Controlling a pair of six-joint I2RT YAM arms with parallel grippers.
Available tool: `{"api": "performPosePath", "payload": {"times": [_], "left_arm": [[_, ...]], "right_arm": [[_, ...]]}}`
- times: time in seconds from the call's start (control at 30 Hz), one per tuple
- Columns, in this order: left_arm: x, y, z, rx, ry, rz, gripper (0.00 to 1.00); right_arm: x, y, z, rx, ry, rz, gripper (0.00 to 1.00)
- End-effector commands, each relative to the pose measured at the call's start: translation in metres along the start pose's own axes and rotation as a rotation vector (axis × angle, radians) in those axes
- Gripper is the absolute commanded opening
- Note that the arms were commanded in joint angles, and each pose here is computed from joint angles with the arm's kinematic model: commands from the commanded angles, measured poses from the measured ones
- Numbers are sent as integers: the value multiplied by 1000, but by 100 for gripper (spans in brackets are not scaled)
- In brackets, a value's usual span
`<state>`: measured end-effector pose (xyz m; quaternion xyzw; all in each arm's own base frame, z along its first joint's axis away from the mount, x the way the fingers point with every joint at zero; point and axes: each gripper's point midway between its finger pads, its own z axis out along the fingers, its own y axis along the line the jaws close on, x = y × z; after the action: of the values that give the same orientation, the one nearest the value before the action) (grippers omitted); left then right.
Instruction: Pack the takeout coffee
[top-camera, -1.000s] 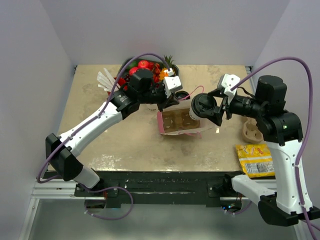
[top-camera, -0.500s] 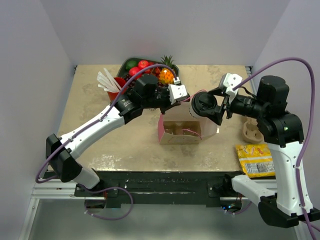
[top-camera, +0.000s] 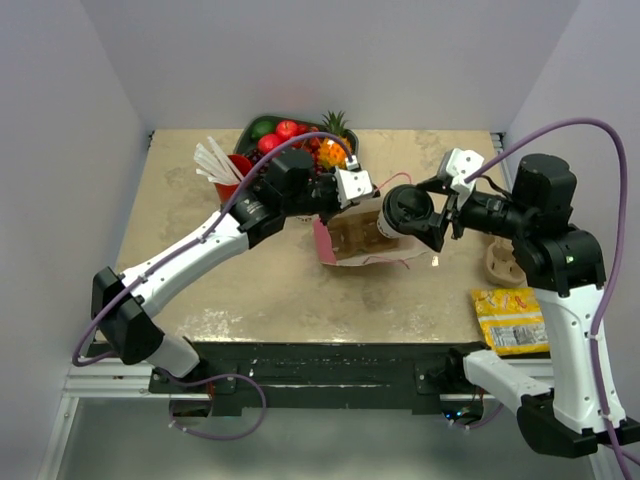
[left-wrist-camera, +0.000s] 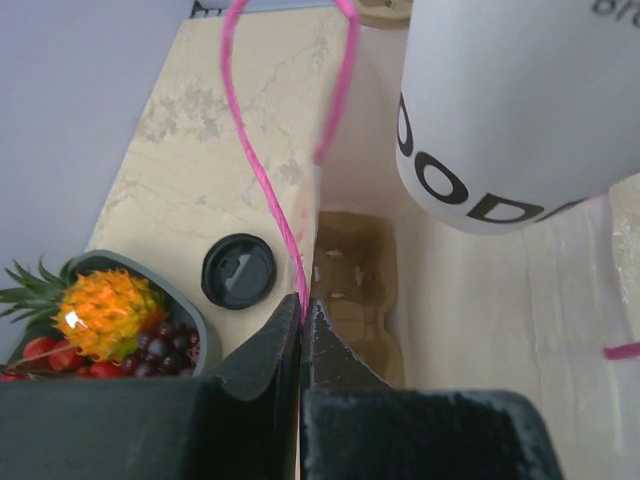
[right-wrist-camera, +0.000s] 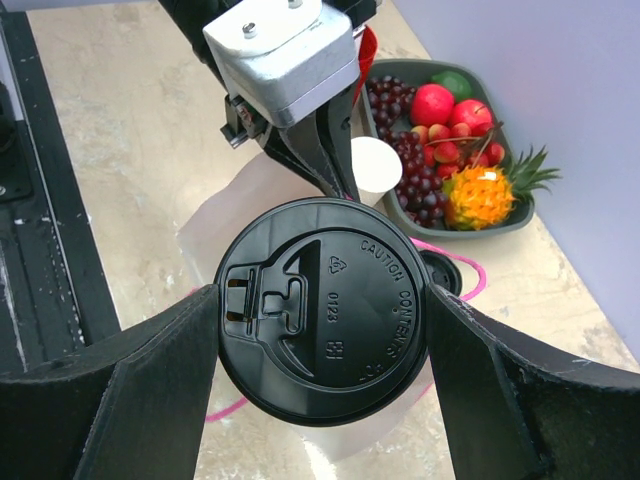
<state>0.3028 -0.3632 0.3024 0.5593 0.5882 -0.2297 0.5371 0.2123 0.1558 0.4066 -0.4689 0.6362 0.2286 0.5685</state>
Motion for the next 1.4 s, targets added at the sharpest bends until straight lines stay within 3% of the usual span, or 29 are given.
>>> {"api": "performPosePath", "payload": {"times": [0.0, 0.23, 0.53, 0.93, 1.13, 1.37], "left_arm": [[-7, -11, -9, 24, -63, -9, 0], [-11, -23, -8, 60, -87, -84, 0], [-45, -15, -11, 53, -154, -181, 0], [-36, -28, -6, 96, -147, -273, 0], [-41, -19, -8, 55, -159, -250, 0], [-51, 0, -8, -13, -169, -115, 0]], "right_arm": [[1, 0, 1, 7, -15, -15, 72], [15, 1, 8, -24, 5, -34, 73], [16, 9, 4, -65, 21, -82, 73], [52, 26, 3, -120, 86, -127, 73], [66, 31, 3, -162, 118, -173, 73], [62, 22, 18, -165, 87, -186, 73]]}}
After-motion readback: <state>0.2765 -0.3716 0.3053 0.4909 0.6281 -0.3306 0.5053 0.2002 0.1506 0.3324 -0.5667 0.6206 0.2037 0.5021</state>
